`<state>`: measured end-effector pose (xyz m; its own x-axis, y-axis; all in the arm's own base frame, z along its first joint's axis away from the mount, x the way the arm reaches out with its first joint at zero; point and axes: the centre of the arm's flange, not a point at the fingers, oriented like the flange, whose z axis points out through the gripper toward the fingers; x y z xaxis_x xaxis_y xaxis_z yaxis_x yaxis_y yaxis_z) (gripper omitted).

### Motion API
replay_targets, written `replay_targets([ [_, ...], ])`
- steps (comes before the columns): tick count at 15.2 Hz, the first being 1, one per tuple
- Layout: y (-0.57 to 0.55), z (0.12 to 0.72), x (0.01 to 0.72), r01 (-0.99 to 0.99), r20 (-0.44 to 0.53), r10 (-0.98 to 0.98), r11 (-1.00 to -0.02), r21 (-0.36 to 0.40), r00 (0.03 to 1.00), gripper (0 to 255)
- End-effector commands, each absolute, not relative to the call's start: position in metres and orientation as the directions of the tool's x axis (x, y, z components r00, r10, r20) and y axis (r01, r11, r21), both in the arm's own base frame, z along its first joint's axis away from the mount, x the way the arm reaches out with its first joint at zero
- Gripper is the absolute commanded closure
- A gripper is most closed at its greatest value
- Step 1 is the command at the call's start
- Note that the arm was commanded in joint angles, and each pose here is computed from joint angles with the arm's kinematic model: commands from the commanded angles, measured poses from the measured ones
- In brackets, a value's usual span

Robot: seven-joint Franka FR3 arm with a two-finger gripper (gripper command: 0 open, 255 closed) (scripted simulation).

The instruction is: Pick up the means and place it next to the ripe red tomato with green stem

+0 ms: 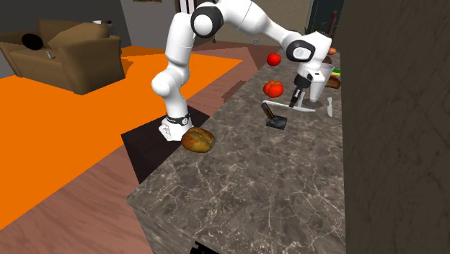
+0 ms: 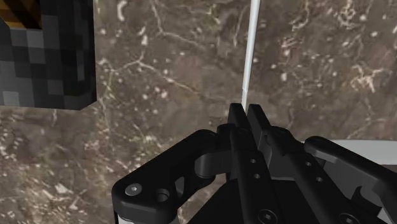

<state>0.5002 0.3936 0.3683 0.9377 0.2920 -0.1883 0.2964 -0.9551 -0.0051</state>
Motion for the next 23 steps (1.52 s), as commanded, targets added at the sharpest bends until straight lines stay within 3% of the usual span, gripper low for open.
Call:
replay_targets([
  [1, 0.394, 0.365, 0.500, 0.296, -0.188, 0.292, -0.955, -0.005, 0.938, 255],
  [6, 0.394, 0.365, 0.500, 0.296, -0.188, 0.292, -0.955, -0.005, 0.938, 255],
  [7, 0.394, 0.365, 0.500, 0.296, -0.188, 0.292, -0.955, -0.005, 0.938, 0],
  [12, 0.394, 0.365, 0.500, 0.296, -0.188, 0.292, -0.955, -0.005, 0.938, 0],
  [16, 0.396, 0.414, 0.509, 0.296, -0.188, 0.292, -0.955, -0.005, 0.938, 0],
  [23, 0.396, 0.414, 0.509, 0.296, -0.188, 0.292, -0.955, -0.005, 0.938, 0],
])
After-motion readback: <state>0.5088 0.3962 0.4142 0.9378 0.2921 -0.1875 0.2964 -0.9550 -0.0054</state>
